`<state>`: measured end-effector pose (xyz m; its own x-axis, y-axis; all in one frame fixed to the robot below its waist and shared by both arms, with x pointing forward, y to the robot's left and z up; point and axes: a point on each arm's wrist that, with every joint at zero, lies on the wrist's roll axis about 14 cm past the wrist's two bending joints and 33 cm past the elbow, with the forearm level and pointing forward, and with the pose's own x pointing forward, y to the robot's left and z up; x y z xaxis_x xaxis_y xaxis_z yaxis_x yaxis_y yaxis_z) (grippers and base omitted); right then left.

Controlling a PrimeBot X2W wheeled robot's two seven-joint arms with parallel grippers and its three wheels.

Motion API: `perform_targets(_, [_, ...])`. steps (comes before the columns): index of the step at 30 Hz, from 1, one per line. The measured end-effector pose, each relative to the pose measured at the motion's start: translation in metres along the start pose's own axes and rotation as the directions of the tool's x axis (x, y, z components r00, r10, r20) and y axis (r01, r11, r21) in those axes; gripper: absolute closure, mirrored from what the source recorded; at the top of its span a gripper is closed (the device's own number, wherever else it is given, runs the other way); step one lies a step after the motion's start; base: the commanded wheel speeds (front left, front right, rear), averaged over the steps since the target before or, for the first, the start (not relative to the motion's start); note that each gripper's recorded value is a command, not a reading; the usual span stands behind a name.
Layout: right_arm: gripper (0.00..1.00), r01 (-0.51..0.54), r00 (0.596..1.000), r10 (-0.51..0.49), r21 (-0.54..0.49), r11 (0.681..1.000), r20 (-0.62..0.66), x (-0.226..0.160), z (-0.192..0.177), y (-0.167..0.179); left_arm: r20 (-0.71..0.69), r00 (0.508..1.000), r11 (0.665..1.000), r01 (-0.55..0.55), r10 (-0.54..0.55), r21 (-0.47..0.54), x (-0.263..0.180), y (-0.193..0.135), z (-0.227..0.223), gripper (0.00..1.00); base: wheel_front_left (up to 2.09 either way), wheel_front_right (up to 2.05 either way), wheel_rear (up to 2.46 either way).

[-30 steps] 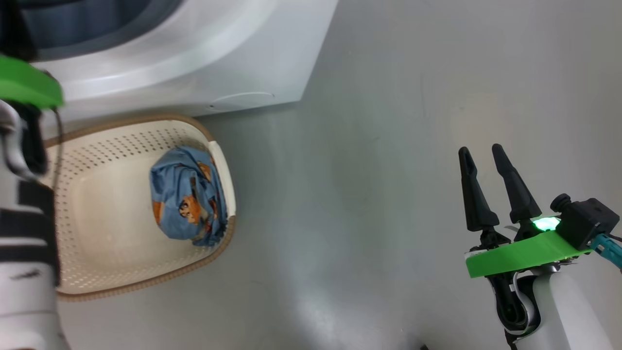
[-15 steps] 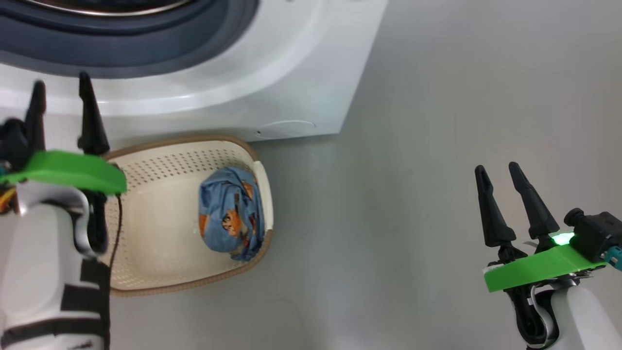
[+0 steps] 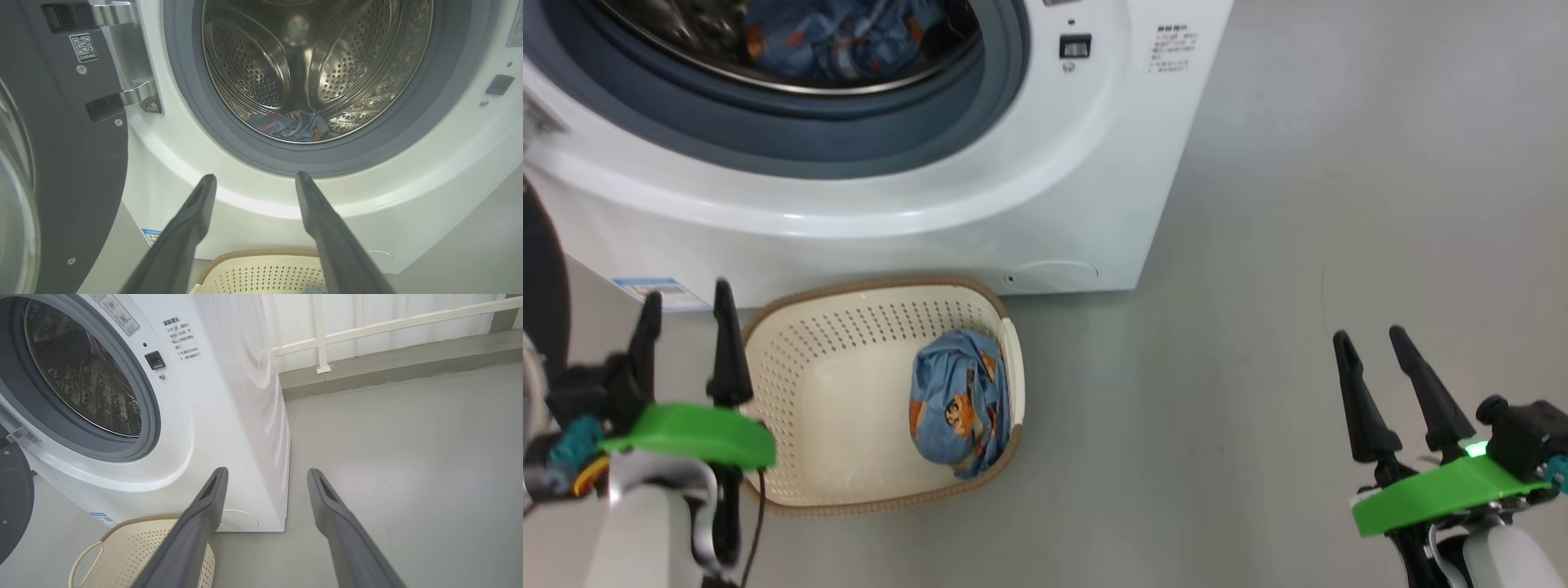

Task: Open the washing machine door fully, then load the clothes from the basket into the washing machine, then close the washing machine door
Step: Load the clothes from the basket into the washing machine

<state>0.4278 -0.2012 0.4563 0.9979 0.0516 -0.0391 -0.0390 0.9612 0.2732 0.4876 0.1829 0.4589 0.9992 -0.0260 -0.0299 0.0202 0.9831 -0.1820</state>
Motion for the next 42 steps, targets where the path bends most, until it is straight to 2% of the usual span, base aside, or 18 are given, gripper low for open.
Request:
perform_targets(21, [0.00,0.014,1.000,-0.014,-0.012,1.000,0.019,-0.060,0.015,-0.003,0.024,0.999,0.999,-0.033,0.033,0.017,-0.106,0.011,0.014,0.00,0.00,0.00,0.00])
perform_targets(29, [0.00,0.031,0.999,-0.031,-0.004,0.999,0.020,-0.067,0.014,-0.006,0.032,0.999,0.999,-0.041,0.040,0.021,-0.120,0.014,0.016,0.00,0.00,0.00,0.00])
perform_targets(42, [0.00,0.041,0.999,-0.041,0.001,0.999,0.009,-0.066,0.010,-0.008,0.028,0.999,0.999,-0.036,0.036,0.018,-0.116,0.011,0.014,0.00,0.00,0.00,0.00])
